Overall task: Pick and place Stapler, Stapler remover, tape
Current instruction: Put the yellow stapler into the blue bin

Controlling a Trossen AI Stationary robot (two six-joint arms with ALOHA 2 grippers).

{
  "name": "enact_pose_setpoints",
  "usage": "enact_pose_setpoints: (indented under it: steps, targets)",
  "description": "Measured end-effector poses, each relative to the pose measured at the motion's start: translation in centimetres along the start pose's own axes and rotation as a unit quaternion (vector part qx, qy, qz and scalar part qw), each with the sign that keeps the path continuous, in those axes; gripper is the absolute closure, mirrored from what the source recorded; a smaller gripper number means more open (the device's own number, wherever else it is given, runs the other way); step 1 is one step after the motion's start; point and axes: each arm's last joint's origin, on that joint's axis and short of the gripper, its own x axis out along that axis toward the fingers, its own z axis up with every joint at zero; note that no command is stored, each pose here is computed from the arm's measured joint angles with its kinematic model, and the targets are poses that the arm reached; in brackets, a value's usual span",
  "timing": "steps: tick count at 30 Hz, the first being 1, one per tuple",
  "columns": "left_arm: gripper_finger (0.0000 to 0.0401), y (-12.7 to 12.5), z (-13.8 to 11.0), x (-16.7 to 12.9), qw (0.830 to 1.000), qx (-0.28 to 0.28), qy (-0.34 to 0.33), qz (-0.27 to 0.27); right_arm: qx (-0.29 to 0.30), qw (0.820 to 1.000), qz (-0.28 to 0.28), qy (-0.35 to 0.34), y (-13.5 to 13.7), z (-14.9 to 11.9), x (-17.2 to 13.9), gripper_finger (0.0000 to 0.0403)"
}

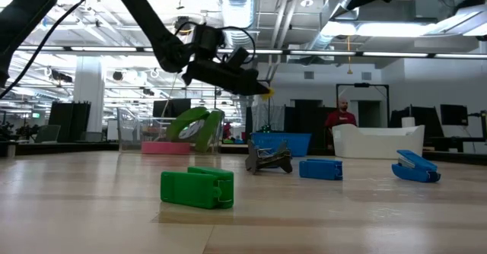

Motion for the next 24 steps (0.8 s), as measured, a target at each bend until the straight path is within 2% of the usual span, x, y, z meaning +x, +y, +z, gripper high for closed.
enact_pose_setpoints:
  steps: [24]
  targets:
    - [0.0300, -0.08, 0.04, 0.01, 1.000, -0.001, -0.001, 0.000, 0.000, 1.000, 0.000, 0.000, 0.00, 0.00, 0.00, 0.0138]
